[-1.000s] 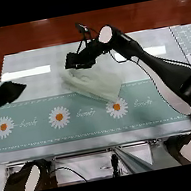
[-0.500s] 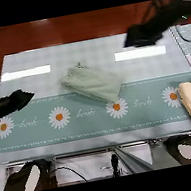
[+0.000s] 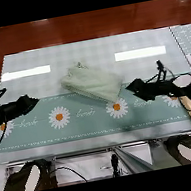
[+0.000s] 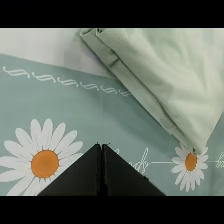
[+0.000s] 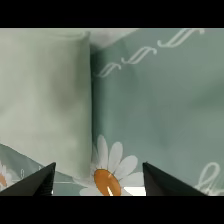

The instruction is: Fold the shirts.

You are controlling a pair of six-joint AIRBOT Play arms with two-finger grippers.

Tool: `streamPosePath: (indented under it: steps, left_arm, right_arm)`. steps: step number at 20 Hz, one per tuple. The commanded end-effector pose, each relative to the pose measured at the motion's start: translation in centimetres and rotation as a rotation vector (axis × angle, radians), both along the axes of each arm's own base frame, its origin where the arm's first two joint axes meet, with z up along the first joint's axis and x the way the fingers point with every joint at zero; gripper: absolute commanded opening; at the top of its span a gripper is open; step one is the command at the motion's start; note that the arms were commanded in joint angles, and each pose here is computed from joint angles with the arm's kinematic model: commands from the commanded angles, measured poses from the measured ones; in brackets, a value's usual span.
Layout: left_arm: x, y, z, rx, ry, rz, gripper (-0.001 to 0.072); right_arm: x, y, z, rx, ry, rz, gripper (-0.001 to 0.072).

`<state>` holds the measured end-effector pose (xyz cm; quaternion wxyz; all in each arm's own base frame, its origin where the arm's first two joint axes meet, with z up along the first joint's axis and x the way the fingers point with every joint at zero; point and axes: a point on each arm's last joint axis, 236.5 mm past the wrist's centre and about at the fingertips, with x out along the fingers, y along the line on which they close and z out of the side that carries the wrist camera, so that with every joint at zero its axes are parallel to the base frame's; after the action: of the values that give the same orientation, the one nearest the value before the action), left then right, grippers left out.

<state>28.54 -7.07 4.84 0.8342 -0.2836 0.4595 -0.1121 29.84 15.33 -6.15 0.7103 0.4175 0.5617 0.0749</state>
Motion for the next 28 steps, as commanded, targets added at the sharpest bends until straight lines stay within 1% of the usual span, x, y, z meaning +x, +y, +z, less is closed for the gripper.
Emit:
streamPosePath:
  steps: [1,2,4,5,6,7,8,9,10,12,14,16,18,20,21,23,25,28]
  left_arm:
    - [-0.3,-0.2,-0.5,-0.018,0.016,0.004,0.0037]
    - [-0.2,-0.4,-0.4,-0.028,0.013,0.004,0.0037]
    - [0.1,-0.8,0.2,-0.059,0.000,0.012,0.0037]
    - [0.3,-0.9,0.4,-0.073,-0.008,0.018,0.0037]
    - [0.5,-1.0,0.6,-0.081,-0.016,0.024,0.0037]
    - [0.7,-1.0,0.8,-0.087,-0.023,0.030,0.0038]
    - [0.7,-1.0,0.8,-0.086,-0.023,0.030,0.0037]
    - [0.7,-1.0,0.8,-0.086,-0.023,0.029,0.0037]
    - [0.7,-1.0,0.8,-0.086,-0.023,0.030,0.0037]
    - [0.7,-1.0,0.8,-0.086,-0.023,0.030,0.0038]
    - [0.7,-1.0,0.8,-0.086,-0.023,0.030,0.0038]
    - [0.7,-1.0,0.8,-0.086,-0.023,0.030,0.0038]
    - [0.7,-1.0,0.8,-0.086,-0.023,0.030,0.0037]
    - [0.7,-1.0,0.8,-0.086,-0.023,0.029,0.0038]
    - [0.7,-1.0,0.8,-0.086,-0.023,0.029,0.0037]
    - [0.6,-1.0,0.8,-0.086,-0.022,0.029,0.0037]
    - [0.5,-1.1,0.7,-0.087,-0.018,0.025,0.0038]
    - [0.1,-1.3,0.6,-0.092,-0.003,0.011,0.0037]
  right_arm:
    - [-0.4,3.9,-3.1,0.125,0.111,0.101,0.0621]
    - [0.4,4.6,-3.3,0.145,0.127,0.141,0.0621]
    - [2.6,5.4,-3.7,0.171,0.132,0.150,0.0619]
    - [3.6,5.9,-3.5,0.183,0.115,0.155,0.0599]
    - [4.7,6.3,-3.4,0.177,0.096,0.162,0.0596]
    - [5.7,6.8,-3.3,0.170,0.077,0.174,0.0538]
    - [6.4,7.7,-2.9,0.169,0.051,0.209,0.0323]
    - [6.9,8.6,-2.2,0.169,0.004,0.268,0.0054]
    - [7.8,9.3,-0.6,0.174,-0.055,0.329,0.0016]
    - [9.7,9.6,3.8,0.146,-0.151,0.435,0.0016]
    - [11.7,8.4,8.9,0.030,-0.233,0.503,0.0016]
    - [13.6,7.1,16.2,-0.064,-0.358,0.519,0.0016]
    - [14.7,4.0,21.8,-0.138,-0.408,0.476,0.0016]
    - [13.9,1.4,26.1,-0.165,-0.423,0.453,0.0015]
    - [13.4,-0.1,27.5,-0.190,-0.427,0.437,0.0015]
    - [12.2,-4.6,28.9,-0.260,-0.377,0.334,0.0016]
    - [10.0,-10.0,29.7,-0.321,-0.286,0.186,0.0016]
    - [5.2,-17.6,30.3,-0.451,-0.172,0.040,0.0016]
